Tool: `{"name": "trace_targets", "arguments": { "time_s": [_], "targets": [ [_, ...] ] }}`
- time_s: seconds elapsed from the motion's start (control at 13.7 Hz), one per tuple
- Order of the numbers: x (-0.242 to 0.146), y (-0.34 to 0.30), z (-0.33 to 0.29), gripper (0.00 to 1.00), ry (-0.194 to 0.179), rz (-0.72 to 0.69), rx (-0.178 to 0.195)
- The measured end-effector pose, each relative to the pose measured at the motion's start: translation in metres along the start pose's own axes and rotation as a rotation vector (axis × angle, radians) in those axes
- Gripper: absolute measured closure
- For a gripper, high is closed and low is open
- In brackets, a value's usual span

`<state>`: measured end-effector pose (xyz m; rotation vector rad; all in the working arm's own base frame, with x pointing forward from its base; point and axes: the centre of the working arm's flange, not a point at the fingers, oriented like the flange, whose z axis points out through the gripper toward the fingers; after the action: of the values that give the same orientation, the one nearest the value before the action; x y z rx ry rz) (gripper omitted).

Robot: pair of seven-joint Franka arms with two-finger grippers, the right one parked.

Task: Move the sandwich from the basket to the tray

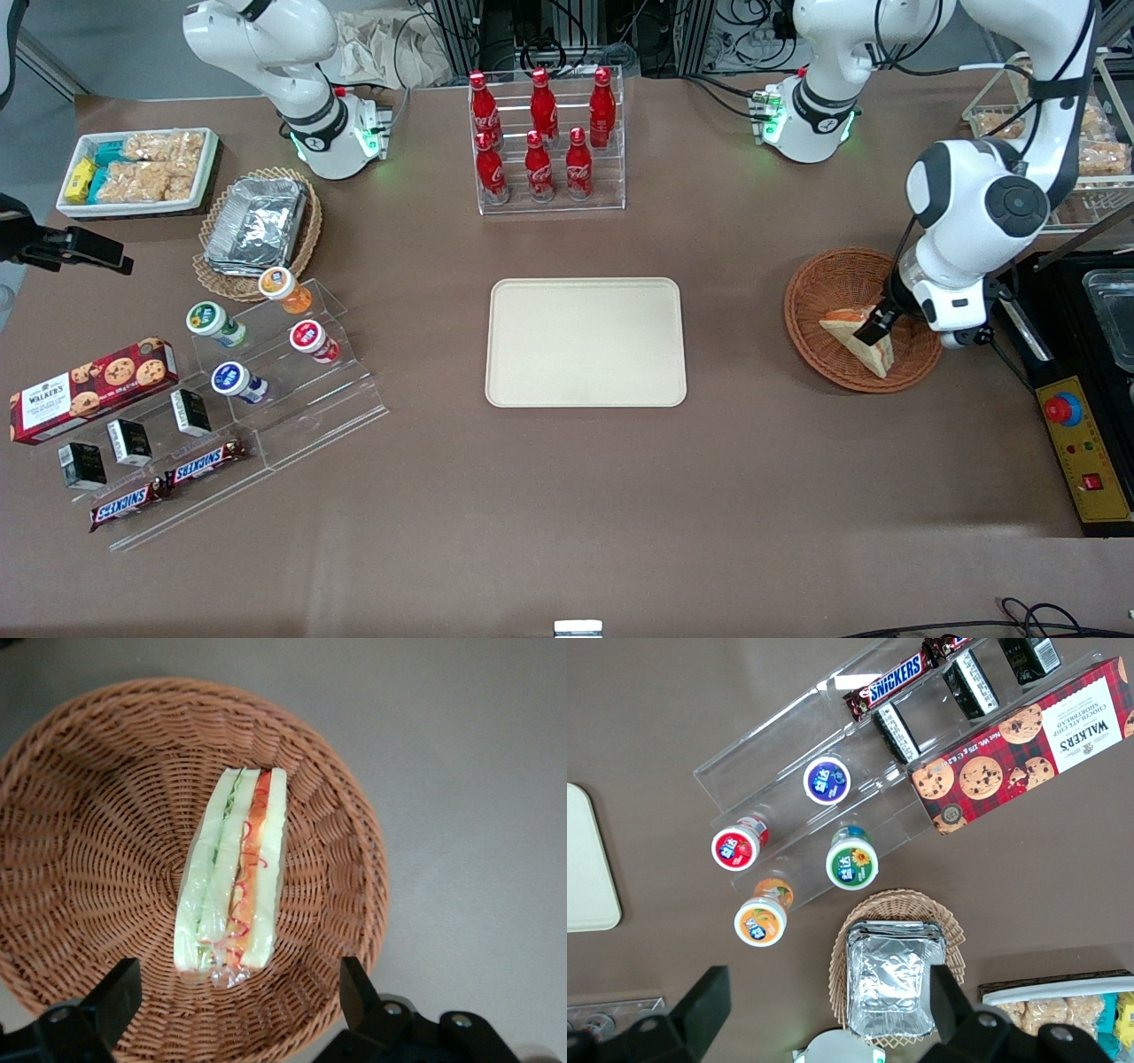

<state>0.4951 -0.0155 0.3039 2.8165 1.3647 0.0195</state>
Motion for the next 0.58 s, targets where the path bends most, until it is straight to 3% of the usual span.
{"name": "trace_targets", "arguments": {
  "time_s": [0.58],
  "targets": [
    [-0.002,-0.015,0.035,0.00,-0.006,-0.016,0.012]
  ]
}}
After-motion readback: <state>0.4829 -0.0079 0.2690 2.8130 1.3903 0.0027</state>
